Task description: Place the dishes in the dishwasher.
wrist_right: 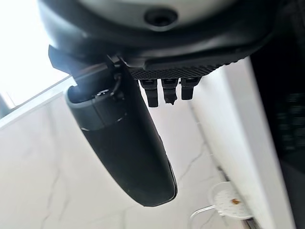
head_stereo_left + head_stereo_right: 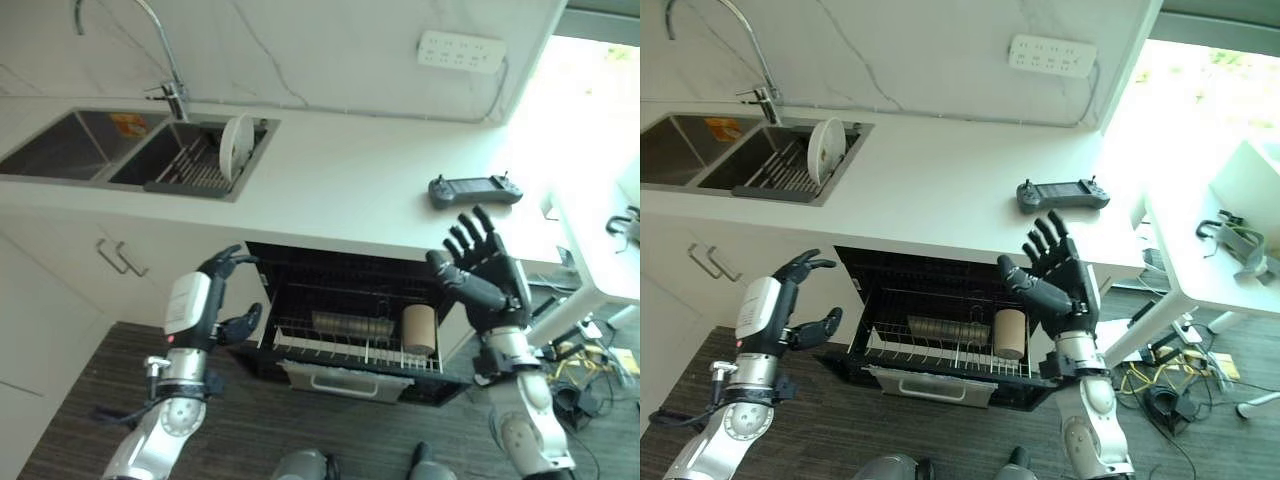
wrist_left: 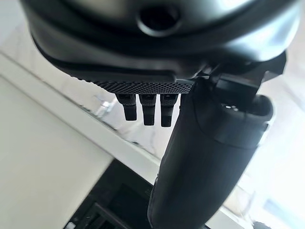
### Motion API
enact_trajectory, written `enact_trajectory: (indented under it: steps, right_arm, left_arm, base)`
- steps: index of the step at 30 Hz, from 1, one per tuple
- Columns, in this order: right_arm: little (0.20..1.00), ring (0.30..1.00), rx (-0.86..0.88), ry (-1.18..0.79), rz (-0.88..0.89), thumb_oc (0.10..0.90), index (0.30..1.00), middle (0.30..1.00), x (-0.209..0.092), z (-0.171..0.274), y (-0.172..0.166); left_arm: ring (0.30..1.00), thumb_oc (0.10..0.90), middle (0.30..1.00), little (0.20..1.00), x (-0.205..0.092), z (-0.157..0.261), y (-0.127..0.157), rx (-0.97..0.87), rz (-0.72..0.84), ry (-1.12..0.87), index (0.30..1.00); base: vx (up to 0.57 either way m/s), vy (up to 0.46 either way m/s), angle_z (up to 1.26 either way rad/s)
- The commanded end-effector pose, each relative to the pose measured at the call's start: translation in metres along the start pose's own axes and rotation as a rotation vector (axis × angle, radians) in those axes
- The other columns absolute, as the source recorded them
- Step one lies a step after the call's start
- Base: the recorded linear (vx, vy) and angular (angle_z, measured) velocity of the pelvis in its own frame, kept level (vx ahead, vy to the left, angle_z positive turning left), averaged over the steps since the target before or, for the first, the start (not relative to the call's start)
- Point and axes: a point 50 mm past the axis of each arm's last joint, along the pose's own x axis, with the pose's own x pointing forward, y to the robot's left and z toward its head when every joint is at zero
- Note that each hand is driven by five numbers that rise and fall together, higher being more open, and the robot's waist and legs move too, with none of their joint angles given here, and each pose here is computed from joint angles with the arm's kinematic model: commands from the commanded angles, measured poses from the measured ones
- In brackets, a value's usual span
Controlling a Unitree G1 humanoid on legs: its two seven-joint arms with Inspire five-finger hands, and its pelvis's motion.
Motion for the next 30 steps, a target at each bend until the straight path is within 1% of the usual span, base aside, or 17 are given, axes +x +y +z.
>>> enact_trajectory:
  steps: [1, 2, 3, 5, 6, 7, 8, 9, 12, 15, 17, 19, 21, 23, 26, 28, 30]
  right_arm:
    - [0.9, 0.9, -0.025, -0.294, 0.176, 0.8, 0.9, 0.9, 0.027, 0.052, 0.018]
    - [0.9, 0.9, -0.028, -0.296, 0.177, 0.8, 0.9, 0.9, 0.026, 0.052, 0.018]
    - [0.9, 0.9, -0.038, -0.297, 0.171, 0.8, 0.9, 0.9, 0.024, 0.052, 0.017]
    - [0.9, 0.9, -0.051, -0.308, 0.094, 0.8, 0.9, 0.9, 0.01, 0.053, -0.001]
    - [0.9, 0.9, -0.051, -0.308, 0.093, 0.8, 0.9, 0.9, 0.01, 0.053, -0.001]
    - [0.9, 0.9, -0.057, -0.309, 0.084, 0.8, 0.9, 0.9, 0.006, 0.055, -0.01]
    - [0.9, 0.9, -0.057, -0.31, 0.085, 0.8, 0.9, 0.9, 0.005, 0.055, -0.012]
    - [0.9, 0.9, -0.06, -0.321, 0.091, 0.8, 0.9, 0.9, 0.002, 0.058, -0.02]
    - [0.9, 0.9, -0.084, -0.344, 0.092, 0.8, 0.9, 0.9, -0.001, 0.066, -0.027]
    - [0.9, 0.9, -0.131, -0.383, 0.054, 0.8, 0.9, 0.9, -0.007, 0.081, -0.038]
    - [0.9, 0.9, -0.124, -0.385, 0.04, 0.8, 0.9, 0.9, -0.006, 0.081, -0.039]
    - [0.9, 0.9, -0.136, -0.393, 0.033, 0.8, 0.9, 0.9, -0.003, 0.081, -0.04]
    - [0.9, 0.9, -0.14, -0.393, 0.033, 0.8, 0.9, 0.9, -0.001, 0.082, -0.04]
    - [0.9, 0.9, -0.14, -0.388, 0.036, 0.8, 0.9, 0.9, 0.005, 0.086, -0.04]
    - [0.9, 0.9, -0.154, -0.398, 0.007, 0.8, 0.9, 0.9, 0.005, 0.092, -0.039]
    - [0.9, 0.9, -0.134, -0.418, -0.037, 0.8, 0.9, 0.9, 0.005, 0.097, -0.04]
    - [0.9, 0.9, -0.123, -0.432, -0.056, 0.8, 0.9, 0.9, 0.003, 0.098, -0.041]
  left_arm:
    - [0.9, 0.8, 0.9, 0.9, 0.021, 0.025, 0.033, -0.171, 0.201, -0.111, 0.9]
    - [0.9, 0.8, 0.9, 0.9, 0.018, 0.02, 0.035, -0.226, 0.222, -0.065, 0.9]
    - [0.9, 0.8, 0.9, 0.9, 0.013, 0.008, 0.035, -0.341, 0.272, 0.034, 0.9]
    - [0.9, 0.8, 0.9, 0.9, -0.018, -0.032, 0.022, -0.651, 0.421, 0.35, 0.9]
    - [0.9, 0.8, 0.9, 0.9, -0.019, -0.033, 0.022, -0.66, 0.425, 0.36, 0.9]
    - [0.9, 0.8, 0.9, 0.9, -0.036, -0.047, 0.011, -0.749, 0.456, 0.462, 0.9]
    - [0.9, 0.8, 0.9, 0.9, -0.039, -0.049, 0.009, -0.76, 0.459, 0.477, 0.9]
    - [0.9, 0.8, 0.9, 0.9, -0.059, -0.061, -0.004, -0.832, 0.479, 0.571, 0.9]
    - [0.9, 0.8, 0.9, 0.9, -0.077, -0.076, -0.024, -0.913, 0.492, 0.712, 0.9]
    - [0.9, 0.8, 0.9, 0.9, -0.105, -0.084, -0.051, -0.894, 0.441, 0.856, 0.9]
    - [0.9, 0.8, 0.9, 0.9, -0.113, -0.087, -0.055, -0.898, 0.421, 0.897, 0.9]
    - [0.9, 0.8, 0.9, 0.9, -0.137, -0.094, -0.071, -0.895, 0.342, 1.027, 0.9]
    - [0.9, 0.8, 0.9, 0.9, -0.145, -0.095, -0.077, -0.889, 0.289, 1.074, 0.9]
    - [0.9, 0.8, 0.9, 0.9, -0.181, -0.095, -0.108, -0.884, 0.011, 1.277, 0.9]
    - [0.9, 0.8, 0.9, 0.9, -0.208, -0.089, -0.126, -0.888, -0.183, 1.421, 0.9]
    - [0.9, 0.8, 0.9, 0.9, -0.223, -0.084, -0.135, -0.906, -0.228, 1.537, 0.9]
    - [0.9, 0.8, 0.9, 0.9, -0.23, -0.083, -0.137, -0.894, -0.283, 1.589, 0.9]
  base:
    - [0.01, 0.088, -0.22]
    - [0.03, 0.08, -0.14]
    - [0.05, -0.01, 0.03]
    - [0.11, -0.161, 0.27]
    - [0.11, -0.202, 0.6]
    - [0.02, -0.099, 0.71]
    - [0.02, -0.188, 0.69]
    - [-0.01, -0.158, 0.38]
    - [0.01, -0.17, 0.0]
    - [0.02, -0.095, 0.18]
    - [-0.03, 0.024, 0.23]
    - [-0.03, 0.151, 0.1]
    - [-0.02, 0.204, 0.05]
    - [0.0, 0.463, 0.2]
    - [0.05, 0.484, 0.19]
    - [0.1, 0.546, 0.44]
    - [0.09, 0.428, 0.33]
